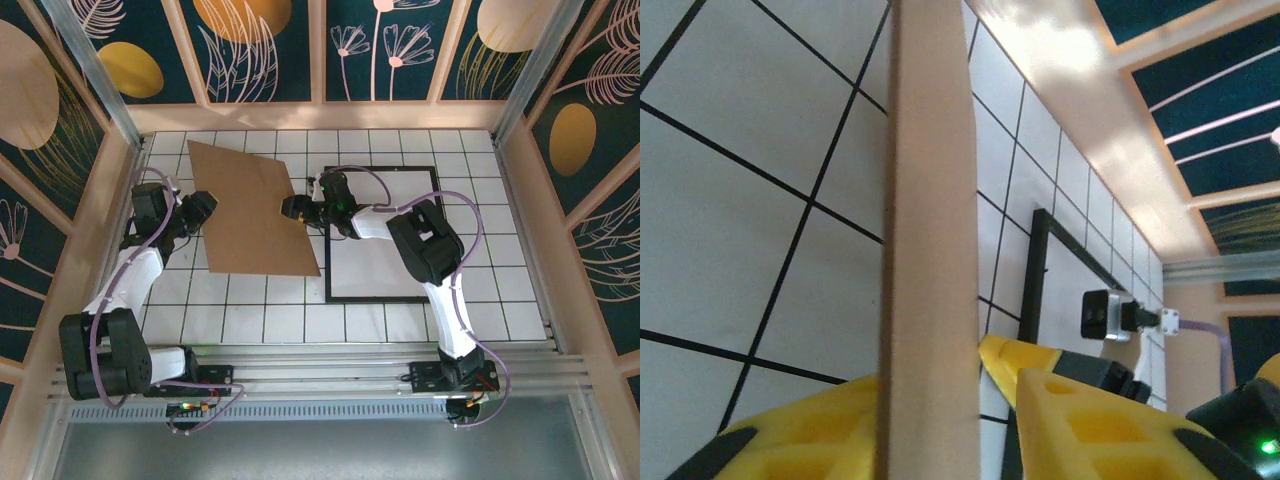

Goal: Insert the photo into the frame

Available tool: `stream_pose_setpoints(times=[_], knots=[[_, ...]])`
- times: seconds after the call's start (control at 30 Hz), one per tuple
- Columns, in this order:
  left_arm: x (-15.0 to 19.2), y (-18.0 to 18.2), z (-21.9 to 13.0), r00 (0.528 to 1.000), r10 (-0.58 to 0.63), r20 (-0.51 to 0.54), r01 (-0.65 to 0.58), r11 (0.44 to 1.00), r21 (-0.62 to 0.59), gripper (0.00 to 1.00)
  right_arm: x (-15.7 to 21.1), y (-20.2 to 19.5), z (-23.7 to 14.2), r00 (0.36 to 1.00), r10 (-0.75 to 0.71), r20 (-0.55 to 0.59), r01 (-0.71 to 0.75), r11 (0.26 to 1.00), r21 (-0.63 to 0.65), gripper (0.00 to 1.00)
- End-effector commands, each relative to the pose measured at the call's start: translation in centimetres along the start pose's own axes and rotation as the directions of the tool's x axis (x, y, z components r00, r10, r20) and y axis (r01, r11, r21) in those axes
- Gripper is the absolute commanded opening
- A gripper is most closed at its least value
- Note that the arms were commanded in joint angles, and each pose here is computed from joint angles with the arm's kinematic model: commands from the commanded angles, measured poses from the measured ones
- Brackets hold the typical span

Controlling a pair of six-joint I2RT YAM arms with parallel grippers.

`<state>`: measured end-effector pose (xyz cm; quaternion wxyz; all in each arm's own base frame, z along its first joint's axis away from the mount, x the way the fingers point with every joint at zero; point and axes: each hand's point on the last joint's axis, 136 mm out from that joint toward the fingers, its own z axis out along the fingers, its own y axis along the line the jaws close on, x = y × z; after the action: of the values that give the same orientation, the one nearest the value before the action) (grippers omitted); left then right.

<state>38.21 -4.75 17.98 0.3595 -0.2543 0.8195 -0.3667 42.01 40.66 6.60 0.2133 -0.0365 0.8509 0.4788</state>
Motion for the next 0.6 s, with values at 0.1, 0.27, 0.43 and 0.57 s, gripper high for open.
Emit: stream_pose_setpoints(times=[0.1,0.27,0.43,0.57], knots=[[-0.5,-1.1,-0.7,0.998,0.047,0.03,-0.048,0.998,0.03,0.11,-2.5,2.8,-3.6,0.996,-0.083,0.021,0.083,0.996,0.016,0.68],[-1.2,-3.9,-2.1,0.995,0.07,0.075,-0.079,0.989,0.126,0.0,-4.8,5.3,-9.1,0.982,-0.174,0.075,0.171,0.984,0.043,0.74],[-1.4,-9.4,-5.1,0.992,0.073,0.103,-0.104,0.934,0.343,0.0,-6.7,4.8,-16.6,0.969,-0.212,0.123,0.2,0.974,0.108,0.81],[-1.5,-12.9,-7.8,0.989,0.068,0.129,-0.122,0.872,0.474,0.0,-7.1,5.2,-20.8,0.97,-0.183,0.16,0.169,0.981,0.1,0.86]])
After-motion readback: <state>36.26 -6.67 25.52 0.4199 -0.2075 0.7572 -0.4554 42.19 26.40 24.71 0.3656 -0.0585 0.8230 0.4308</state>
